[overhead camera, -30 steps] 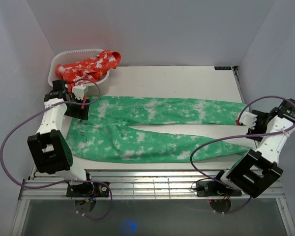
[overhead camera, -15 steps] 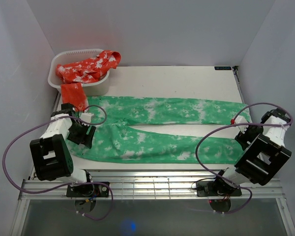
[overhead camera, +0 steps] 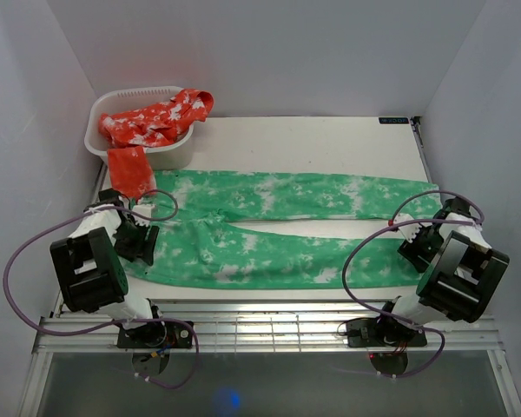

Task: Fold and stack the trousers
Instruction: Flatten the trousers out

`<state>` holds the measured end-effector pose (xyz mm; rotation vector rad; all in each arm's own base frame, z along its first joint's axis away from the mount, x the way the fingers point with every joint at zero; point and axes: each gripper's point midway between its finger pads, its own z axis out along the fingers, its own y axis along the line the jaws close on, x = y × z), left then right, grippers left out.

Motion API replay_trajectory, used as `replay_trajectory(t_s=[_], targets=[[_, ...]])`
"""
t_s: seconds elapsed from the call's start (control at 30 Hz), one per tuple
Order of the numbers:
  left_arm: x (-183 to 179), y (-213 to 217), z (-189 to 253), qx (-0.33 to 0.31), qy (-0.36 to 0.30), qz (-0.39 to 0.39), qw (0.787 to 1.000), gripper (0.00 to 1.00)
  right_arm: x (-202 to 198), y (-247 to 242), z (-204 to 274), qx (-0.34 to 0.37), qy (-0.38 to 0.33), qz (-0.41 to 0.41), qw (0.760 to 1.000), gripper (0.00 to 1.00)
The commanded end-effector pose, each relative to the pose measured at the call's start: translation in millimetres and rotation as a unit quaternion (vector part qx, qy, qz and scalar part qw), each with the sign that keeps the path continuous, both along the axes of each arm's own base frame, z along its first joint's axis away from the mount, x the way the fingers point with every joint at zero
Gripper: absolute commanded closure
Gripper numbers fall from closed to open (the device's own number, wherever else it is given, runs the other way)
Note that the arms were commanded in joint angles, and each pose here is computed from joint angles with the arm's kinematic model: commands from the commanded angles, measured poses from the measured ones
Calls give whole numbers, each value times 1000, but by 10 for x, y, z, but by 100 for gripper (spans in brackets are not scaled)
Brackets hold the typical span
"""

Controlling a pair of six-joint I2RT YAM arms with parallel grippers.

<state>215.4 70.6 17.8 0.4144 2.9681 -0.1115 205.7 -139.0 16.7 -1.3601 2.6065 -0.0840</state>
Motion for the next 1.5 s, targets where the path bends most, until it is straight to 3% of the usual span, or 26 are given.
replay_trajectory(t_s=[0.0, 0.23, 0.33, 0.53, 0.7, 0.77, 0.83, 1.0, 1.23, 1.47], targets=[[-135, 346, -144, 46, 17, 24, 998, 25, 407, -257, -78, -38, -53, -22, 998, 33], [-354, 606, -60, 55, 11, 7, 998, 27, 322, -91, 26, -10, -41, 17, 999, 32], [-288, 334, 248, -6, -39, -40, 998, 23, 339, 89, 310, 18, -75, 47, 996, 32], [385, 68, 1162, -73, -177, -55, 980, 18, 982, 390, 1287, 94, -201, 31, 975, 32], [1055, -97, 1351, -96, -221, -27, 970, 24, 1451, 654, 1269, 126, -182, -1, 975, 36], [1386, -20, 1461, -88, -261, 24, 961, 25, 1604, 769, 1172, 134, -171, -12, 976, 37], [1683, 171, 1622, -65, -290, 70, 952, 22, 1656, 839, 1094, 133, -161, -13, 978, 37], [1946, 428, 1915, -118, -315, 167, 927, 12, 1639, 928, 974, 142, -143, -23, 979, 37], [1981, 811, 1632, -151, -313, 181, 920, 5, 1499, 945, 851, 134, -128, -18, 982, 37], [2003, 914, 1184, -253, -302, 141, 908, 2, 1438, 927, 915, 126, -130, -13, 983, 36]])
